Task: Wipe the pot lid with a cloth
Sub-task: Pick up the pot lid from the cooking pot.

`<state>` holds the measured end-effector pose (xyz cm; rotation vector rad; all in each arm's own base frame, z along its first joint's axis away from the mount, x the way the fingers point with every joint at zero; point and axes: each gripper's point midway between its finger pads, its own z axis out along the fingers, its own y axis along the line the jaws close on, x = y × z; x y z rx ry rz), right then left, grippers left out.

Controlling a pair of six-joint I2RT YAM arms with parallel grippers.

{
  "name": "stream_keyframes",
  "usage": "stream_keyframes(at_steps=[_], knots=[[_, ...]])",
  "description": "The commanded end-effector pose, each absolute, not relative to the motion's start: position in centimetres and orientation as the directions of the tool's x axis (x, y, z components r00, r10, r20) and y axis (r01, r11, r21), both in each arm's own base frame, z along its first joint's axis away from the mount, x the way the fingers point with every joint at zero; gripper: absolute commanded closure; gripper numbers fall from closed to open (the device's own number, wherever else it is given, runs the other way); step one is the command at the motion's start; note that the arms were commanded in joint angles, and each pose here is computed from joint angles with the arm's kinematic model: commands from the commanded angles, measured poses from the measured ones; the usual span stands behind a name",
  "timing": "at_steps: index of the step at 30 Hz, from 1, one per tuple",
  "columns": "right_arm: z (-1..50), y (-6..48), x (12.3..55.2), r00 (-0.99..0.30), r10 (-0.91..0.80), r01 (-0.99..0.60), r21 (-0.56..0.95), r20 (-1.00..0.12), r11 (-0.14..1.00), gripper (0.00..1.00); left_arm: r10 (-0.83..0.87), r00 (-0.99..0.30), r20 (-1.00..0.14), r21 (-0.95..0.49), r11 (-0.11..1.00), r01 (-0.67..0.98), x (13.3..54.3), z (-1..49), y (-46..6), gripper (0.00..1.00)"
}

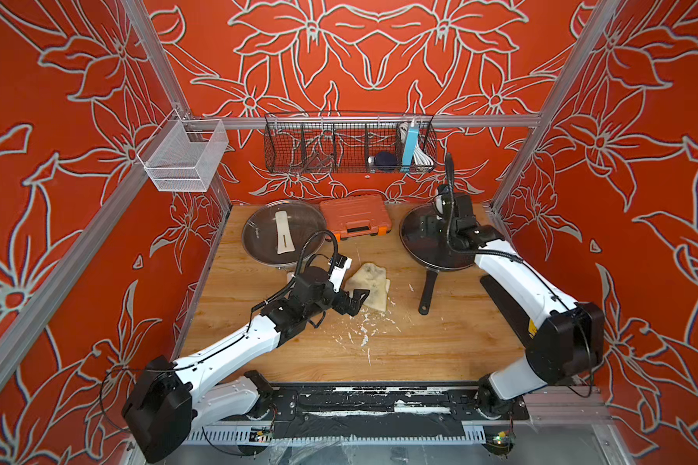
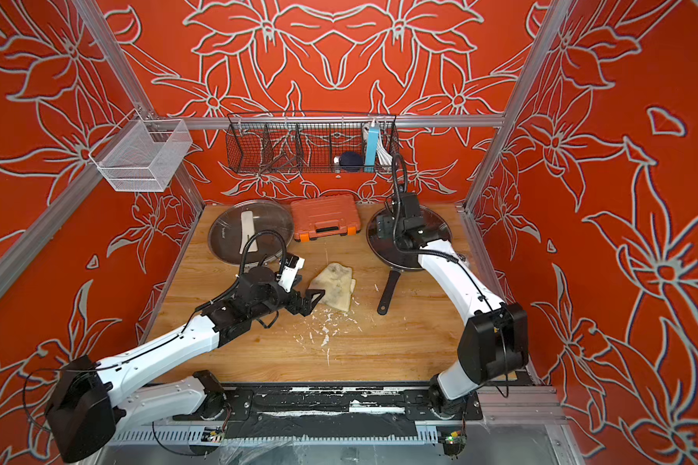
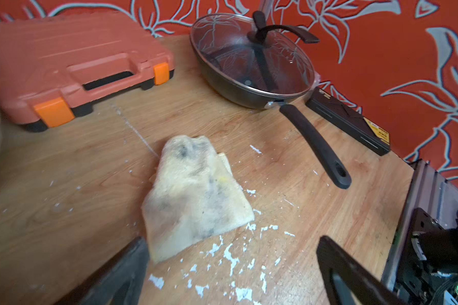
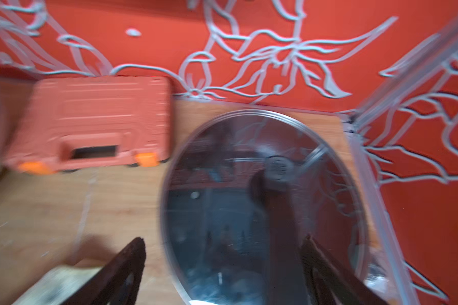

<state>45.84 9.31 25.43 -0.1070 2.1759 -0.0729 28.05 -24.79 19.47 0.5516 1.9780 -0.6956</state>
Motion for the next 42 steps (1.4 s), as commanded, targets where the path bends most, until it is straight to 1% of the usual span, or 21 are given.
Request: stream_keyframes(at_steps=[1, 5, 9, 11, 14, 18, 22, 27, 36, 42], knots=[[23.7, 6.2, 46.9, -0.638, -0.084, -0.017, -0.095, -0.765, 0.995, 0.08, 0.054, -0.252, -0.966, -0.157, 0.651, 0.743, 28.3, 24.2, -27.2, 0.01], [22.2, 3.5, 49.1, -0.686, -0.018, 0.023, -0.046, -0.727, 0.999, 0.10, 0.052, -0.161, -0.986, -0.094, 0.623, 0.777, 28.4, 25.1, -28.4, 0.01], [20.3, 1.7, 50.8, -0.736, 0.008, 0.049, -0.042, -0.677, 0.998, 0.16, 0.035, -0.123, -0.992, -0.076, 0.612, 0.787, 28.8, 25.2, -29.1, 0.01], [19.3, 1.6, 51.4, -0.767, 0.018, 0.049, -0.030, -0.642, 0.998, 0.19, 0.042, -0.117, -0.992, -0.068, 0.607, 0.792, 28.8, 25.0, -29.4, 0.01], [18.5, 2.5, 51.9, -0.796, 0.025, 0.024, 0.010, -0.605, 1.000, 0.25, 0.055, -0.119, -0.991, -0.061, 0.609, 0.791, 28.9, 24.4, -29.5, 0.01], [17.6, 4.1, 52.2, -0.820, 0.023, -0.022, 0.072, -0.572, 0.997, 0.29, 0.068, -0.117, -0.991, -0.051, 0.612, 0.789, 28.9, 23.9, -29.4, 0.01], [17.1, 3.9, 52.6, -0.827, 0.020, -0.013, 0.055, -0.563, 0.998, 0.34, 0.069, -0.110, -0.992, -0.045, 0.611, 0.791, 28.9, 23.7, -29.5, 0.01], [16.4, 3.9, 52.9, -0.852, 0.012, -0.004, 0.029, -0.523, 1.000, 0.41, 0.069, -0.110, -0.991, -0.047, 0.601, 0.798, 28.8, 23.6, -29.7, 0.01], [15.2, 4.5, 52.3, -0.883, -0.016, -0.008, -0.019, -0.469, 1.000, 0.46, 0.080, -0.116, -0.990, -0.044, 0.605, 0.795, 28.8, 23.1, -29.5, 0.01], [14.0, 4.9, 52.2, -0.900, -0.013, -0.005, -0.020, -0.436, 1.000, 0.48, 0.084, -0.123, -0.989, -0.047, 0.608, 0.793, 28.8, 22.7, -29.5, 0.01]])
